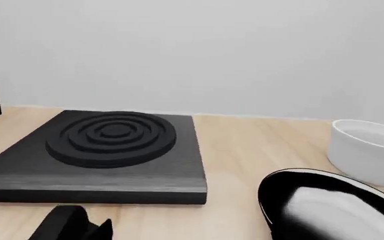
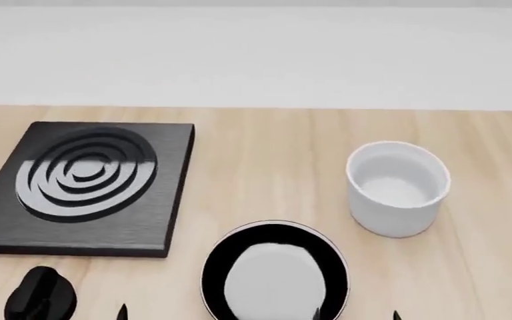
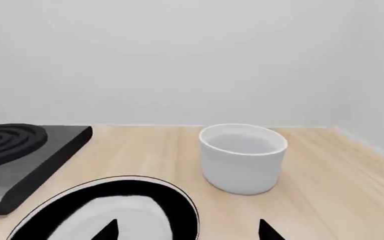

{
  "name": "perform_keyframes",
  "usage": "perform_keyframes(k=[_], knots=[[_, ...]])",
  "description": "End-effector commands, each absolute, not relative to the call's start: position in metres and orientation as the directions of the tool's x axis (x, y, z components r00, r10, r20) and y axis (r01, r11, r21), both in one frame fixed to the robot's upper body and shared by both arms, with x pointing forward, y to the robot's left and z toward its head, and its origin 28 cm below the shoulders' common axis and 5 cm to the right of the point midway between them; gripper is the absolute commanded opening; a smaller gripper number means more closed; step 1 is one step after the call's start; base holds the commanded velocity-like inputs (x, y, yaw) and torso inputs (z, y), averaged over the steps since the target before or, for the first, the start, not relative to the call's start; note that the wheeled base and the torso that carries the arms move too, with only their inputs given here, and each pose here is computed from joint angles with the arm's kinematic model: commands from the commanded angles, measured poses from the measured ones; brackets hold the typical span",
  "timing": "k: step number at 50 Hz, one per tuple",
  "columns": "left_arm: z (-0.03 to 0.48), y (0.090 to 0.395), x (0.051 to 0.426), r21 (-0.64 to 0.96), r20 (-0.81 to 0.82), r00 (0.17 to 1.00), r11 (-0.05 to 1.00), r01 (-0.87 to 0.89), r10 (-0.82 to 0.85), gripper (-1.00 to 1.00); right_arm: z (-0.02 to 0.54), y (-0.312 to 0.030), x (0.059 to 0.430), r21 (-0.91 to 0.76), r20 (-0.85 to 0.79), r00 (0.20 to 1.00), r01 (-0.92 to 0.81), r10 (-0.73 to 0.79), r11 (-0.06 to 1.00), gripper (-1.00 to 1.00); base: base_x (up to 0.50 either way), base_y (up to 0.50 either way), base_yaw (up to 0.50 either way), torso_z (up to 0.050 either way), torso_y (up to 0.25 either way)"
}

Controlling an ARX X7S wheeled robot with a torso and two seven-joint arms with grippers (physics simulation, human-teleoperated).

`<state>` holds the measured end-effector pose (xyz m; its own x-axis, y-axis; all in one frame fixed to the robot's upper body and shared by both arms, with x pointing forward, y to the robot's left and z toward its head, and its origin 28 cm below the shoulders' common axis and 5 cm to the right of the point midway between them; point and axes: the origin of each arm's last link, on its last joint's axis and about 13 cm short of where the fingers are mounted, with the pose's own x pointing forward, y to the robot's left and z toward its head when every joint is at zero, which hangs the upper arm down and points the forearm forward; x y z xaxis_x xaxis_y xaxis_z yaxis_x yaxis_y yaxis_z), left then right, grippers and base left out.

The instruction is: Put the frying pan on the cabinet shelf.

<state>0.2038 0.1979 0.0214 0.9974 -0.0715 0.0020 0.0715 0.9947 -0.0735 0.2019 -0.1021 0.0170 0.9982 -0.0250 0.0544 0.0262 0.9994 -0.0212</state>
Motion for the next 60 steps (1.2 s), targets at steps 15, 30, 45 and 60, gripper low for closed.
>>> perform_keyframes(k=[15, 30, 45, 60], knots=[[0.027, 0.192, 0.198, -0.086, -0.002, 0.994, 0.99, 0.108, -0.109, 1.0, 0.021, -0.103, 0.201, -0.026, 0.074, 0.997, 0.032, -0.03, 0.999, 1.0, 0.27, -0.13, 0.0, 0.0, 0.001], [0.093, 0.18, 0.162, -0.049, -0.061, 0.954, 0.956, 0.29, -0.293, 1.0, 0.017, -0.107, 0.196, -0.029, 0.07, 0.997, 0.036, -0.034, 0.999, 1.0, 0.0, 0.0, 0.0, 0.0, 0.0], [0.098, 0.152, 0.15, 0.014, -0.301, 0.868, 0.908, 0.419, -0.396, 1.0, 0.008, -0.109, 0.192, -0.03, 0.064, 0.997, 0.036, -0.034, 0.999, 1.0, 0.0, 0.0, 0.0, 0.0, 0.0], [0.074, 0.146, 0.142, -0.001, -0.429, 0.813, 0.9, 0.436, -0.395, 1.0, 0.003, -0.111, 0.191, -0.03, 0.062, 0.997, 0.04, -0.038, 0.999, 1.0, 0.0, 0.0, 0.0, 0.0, 0.0]])
